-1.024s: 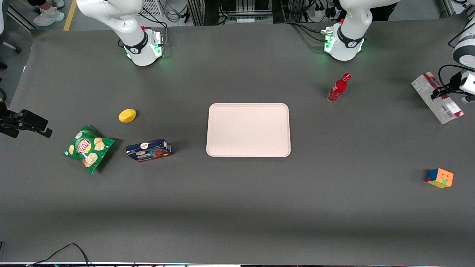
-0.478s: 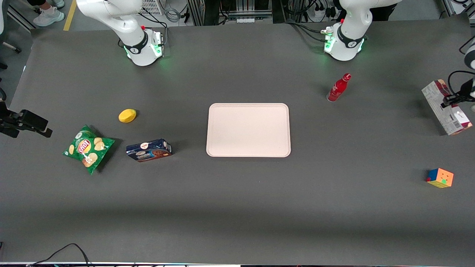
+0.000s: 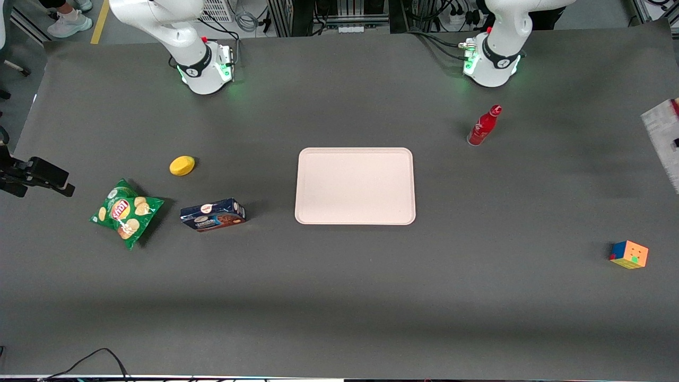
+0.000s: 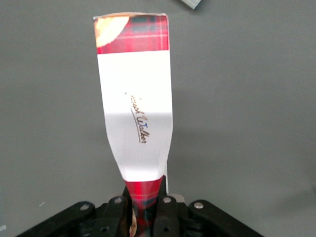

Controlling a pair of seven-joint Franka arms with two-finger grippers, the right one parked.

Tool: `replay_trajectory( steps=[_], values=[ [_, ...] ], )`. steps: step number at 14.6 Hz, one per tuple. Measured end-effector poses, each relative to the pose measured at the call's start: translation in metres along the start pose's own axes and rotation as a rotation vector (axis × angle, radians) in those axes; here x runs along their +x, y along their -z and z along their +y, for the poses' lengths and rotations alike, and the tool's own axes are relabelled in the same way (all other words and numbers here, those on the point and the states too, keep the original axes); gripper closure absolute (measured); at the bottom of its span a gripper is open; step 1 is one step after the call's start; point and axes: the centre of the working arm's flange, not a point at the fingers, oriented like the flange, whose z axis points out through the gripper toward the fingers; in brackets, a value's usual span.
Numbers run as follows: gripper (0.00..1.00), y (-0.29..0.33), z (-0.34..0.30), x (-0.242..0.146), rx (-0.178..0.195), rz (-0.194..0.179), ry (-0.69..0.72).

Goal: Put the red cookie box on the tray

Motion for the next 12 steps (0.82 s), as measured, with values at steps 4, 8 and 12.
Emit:
replay_trajectory(
  steps=[4, 8, 12],
  values=[
    [0.81, 0.093, 0.024, 0.016, 0.050, -0.051, -0.014],
    [0.81, 0.108, 0.051, 0.029, 0.054, -0.068, -0.051],
    [0.81, 0.120, 0.134, 0.053, 0.036, -0.118, -0.088]
  ],
)
